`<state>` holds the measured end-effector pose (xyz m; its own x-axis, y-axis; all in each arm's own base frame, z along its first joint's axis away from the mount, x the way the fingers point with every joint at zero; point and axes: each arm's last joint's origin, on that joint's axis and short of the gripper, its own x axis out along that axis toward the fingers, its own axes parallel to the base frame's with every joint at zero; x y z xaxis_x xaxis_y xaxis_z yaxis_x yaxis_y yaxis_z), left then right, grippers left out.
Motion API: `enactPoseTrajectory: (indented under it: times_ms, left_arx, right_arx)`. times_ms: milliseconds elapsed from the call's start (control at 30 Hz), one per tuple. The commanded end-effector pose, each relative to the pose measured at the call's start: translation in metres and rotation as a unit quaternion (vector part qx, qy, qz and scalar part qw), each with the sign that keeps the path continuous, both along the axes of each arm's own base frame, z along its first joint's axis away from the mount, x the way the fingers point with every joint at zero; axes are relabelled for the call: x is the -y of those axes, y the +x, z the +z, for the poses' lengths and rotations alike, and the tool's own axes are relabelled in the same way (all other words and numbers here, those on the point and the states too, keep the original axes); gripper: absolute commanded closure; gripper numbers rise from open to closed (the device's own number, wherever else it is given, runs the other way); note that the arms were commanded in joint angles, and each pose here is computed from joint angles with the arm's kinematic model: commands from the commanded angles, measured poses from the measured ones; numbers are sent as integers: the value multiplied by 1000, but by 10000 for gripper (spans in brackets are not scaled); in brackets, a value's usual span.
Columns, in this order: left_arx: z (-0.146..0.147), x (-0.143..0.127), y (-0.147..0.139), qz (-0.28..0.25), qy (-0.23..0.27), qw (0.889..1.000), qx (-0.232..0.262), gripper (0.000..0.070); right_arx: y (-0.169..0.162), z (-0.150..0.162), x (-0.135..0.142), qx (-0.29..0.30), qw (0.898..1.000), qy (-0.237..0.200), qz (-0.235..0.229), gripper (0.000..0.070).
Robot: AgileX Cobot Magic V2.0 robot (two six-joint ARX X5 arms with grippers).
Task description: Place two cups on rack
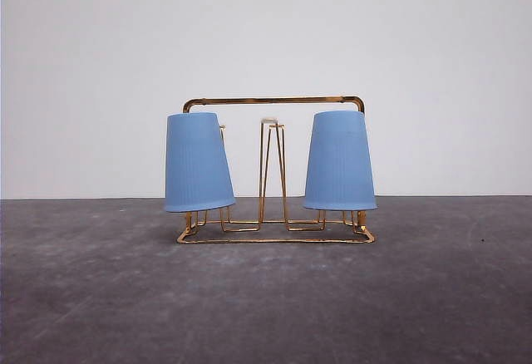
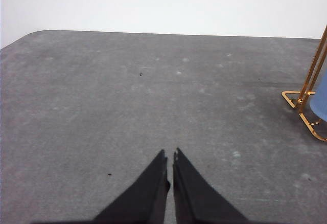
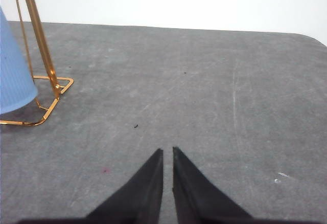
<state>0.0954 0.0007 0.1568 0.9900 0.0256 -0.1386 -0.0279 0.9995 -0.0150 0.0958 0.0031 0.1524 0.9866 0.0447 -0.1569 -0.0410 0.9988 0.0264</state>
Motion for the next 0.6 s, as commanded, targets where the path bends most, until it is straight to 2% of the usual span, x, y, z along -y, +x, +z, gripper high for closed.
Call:
enactPoseTrajectory:
  times_ms: [0, 567]
  left_arx:
    - [-4, 0, 1, -1, 3, 1000, -1, 700]
    - [-4, 0, 1, -1, 3, 1000, -1, 700]
  right_arx:
    - [0, 0, 0, 4, 1000, 5, -1, 669]
    - [0, 0, 0, 4, 1000, 6, -1, 669]
